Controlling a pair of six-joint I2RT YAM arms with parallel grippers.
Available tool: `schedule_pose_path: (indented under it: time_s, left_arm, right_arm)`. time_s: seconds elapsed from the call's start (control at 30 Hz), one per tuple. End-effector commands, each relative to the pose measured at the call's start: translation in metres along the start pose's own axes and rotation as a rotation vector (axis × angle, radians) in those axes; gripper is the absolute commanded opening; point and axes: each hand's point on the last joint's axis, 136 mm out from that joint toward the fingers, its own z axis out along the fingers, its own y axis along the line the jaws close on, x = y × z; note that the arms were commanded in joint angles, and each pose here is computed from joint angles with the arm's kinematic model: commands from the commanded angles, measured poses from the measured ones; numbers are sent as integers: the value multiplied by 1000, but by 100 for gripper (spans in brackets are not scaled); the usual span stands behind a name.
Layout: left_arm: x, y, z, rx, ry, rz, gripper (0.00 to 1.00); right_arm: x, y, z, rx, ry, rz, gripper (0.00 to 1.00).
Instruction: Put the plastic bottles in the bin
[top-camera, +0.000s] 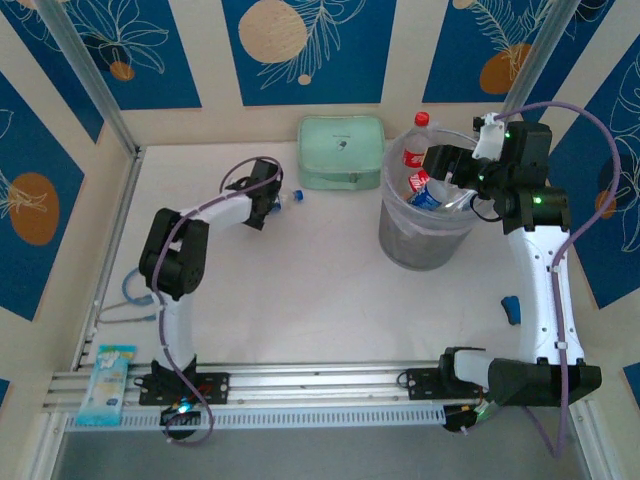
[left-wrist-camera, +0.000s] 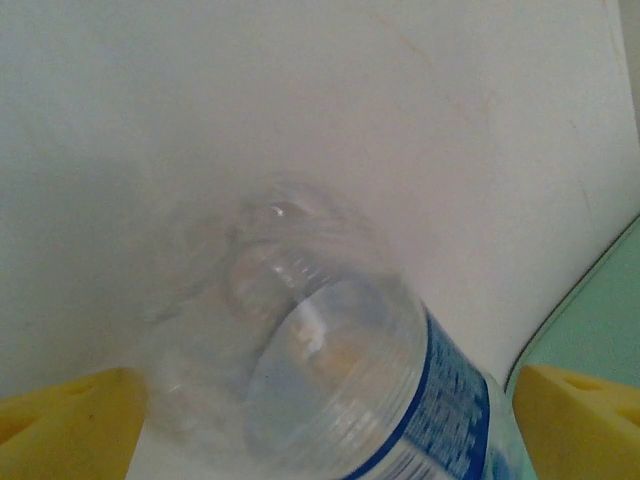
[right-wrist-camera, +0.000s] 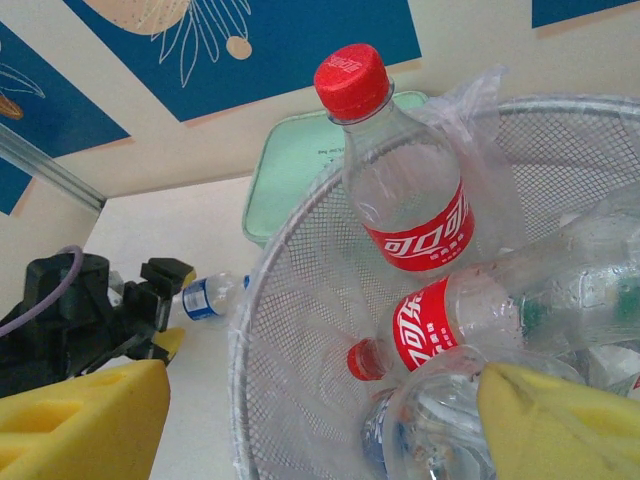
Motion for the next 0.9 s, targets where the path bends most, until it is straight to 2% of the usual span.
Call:
schedule_pose_path:
  time_s: [0.0, 0.2, 0.27, 0.43, 0.6, 0.87]
  left_arm:
    - [6, -8, 7, -3, 3, -13, 94]
    - [2, -20, 21, -22, -39, 71, 91]
    - [1, -26, 22, -15, -47, 110, 84]
    - [-1, -31, 27, 9, -56, 152, 58]
    - [-8, -23, 22, 2, -70, 183, 42]
    - [-25, -28, -26, 115, -106, 283, 33]
  right_arm:
    - [-1, 6, -3, -25, -5, -7, 81]
    - [2, 3, -1, -14, 3, -6, 81]
    - [3, 3, -1, -17, 4, -4, 81]
    - [1, 4, -5, -12, -9, -9, 81]
    - [-1, 6, -11, -14, -19, -15, 81]
    - [-3, 23, -23, -49, -37, -26, 81]
